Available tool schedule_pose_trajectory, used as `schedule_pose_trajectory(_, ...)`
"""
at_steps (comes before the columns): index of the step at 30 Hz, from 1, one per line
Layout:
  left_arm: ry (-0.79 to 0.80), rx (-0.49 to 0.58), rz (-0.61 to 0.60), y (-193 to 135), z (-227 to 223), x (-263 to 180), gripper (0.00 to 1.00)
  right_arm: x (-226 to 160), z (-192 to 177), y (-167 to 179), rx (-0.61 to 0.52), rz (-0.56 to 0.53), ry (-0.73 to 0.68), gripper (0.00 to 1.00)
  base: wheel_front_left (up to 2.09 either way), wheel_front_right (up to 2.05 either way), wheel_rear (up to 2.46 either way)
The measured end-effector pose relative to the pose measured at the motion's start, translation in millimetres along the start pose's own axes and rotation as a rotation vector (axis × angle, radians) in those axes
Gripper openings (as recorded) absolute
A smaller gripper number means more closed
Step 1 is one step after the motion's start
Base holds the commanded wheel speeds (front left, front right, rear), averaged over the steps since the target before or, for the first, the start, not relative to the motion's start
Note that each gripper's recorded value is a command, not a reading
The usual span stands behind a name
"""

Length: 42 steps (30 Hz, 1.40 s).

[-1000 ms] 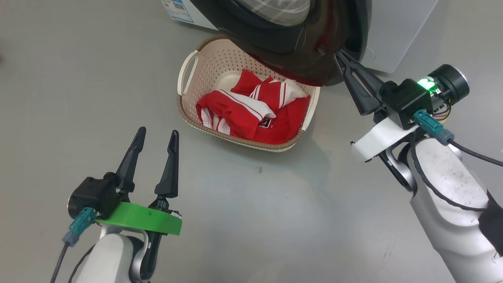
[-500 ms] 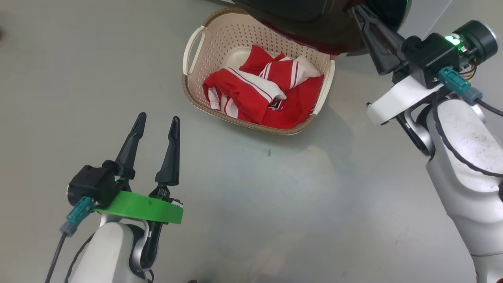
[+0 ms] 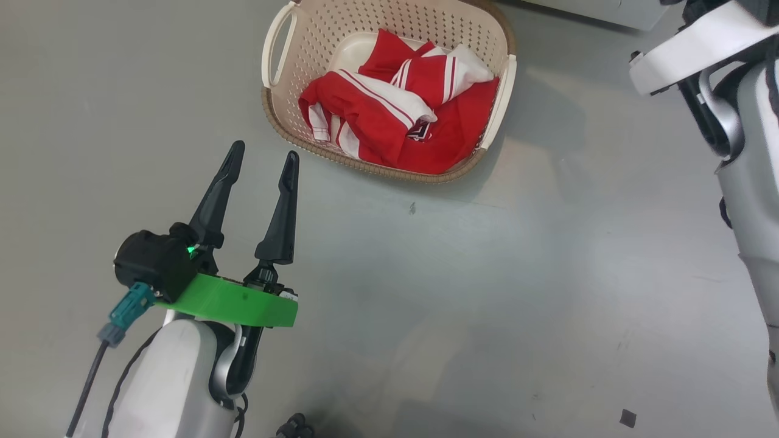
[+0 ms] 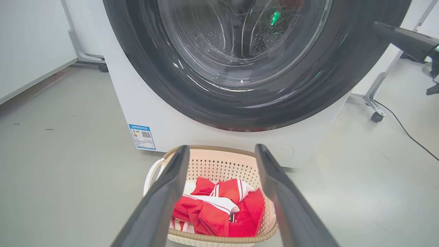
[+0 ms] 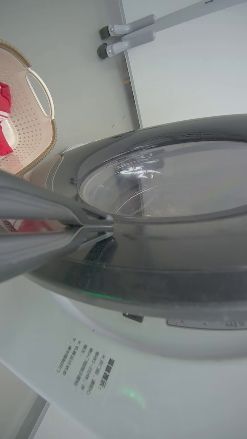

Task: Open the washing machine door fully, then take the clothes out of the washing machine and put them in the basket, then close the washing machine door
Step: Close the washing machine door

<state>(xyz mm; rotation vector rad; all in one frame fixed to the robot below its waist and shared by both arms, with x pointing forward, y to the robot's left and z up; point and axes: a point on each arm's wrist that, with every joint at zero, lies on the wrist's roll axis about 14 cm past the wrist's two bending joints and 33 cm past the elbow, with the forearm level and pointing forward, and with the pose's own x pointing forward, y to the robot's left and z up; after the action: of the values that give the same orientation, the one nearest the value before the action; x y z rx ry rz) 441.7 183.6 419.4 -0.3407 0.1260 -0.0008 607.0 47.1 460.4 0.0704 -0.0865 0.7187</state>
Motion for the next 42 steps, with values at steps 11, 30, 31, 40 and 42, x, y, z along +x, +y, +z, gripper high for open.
schedule_pose_trajectory(11, 0.048, -0.008, 0.007, 4, -21, 8, 1.00, 21, -2, -44, -0.003, -0.079, -0.033, 0.00, 0.00, 0.00, 0.00)
schedule_pose_trajectory(30, 0.054, -0.007, -0.010, 0, -24, 13, 1.00, 26, 4, -72, 0.007, -0.150, -0.078, 0.00, 0.00, 0.00, 0.00)
schedule_pose_trajectory(31, 0.053, -0.008, -0.012, -1, -23, 13, 1.00, 25, 5, -73, 0.005, -0.152, -0.077, 0.00, 0.00, 0.00, 0.00)
schedule_pose_trajectory(40, 0.003, -0.001, -0.031, -9, -1, 9, 1.00, -20, -25, -70, 0.025, -0.208, 0.057, 0.00, 0.00, 0.00, 0.00)
schedule_pose_trajectory(42, -0.019, 0.000, -0.037, -12, 8, 8, 1.00, -29, -25, -66, 0.021, -0.207, 0.076, 0.00, 0.00, 0.00, 0.00)
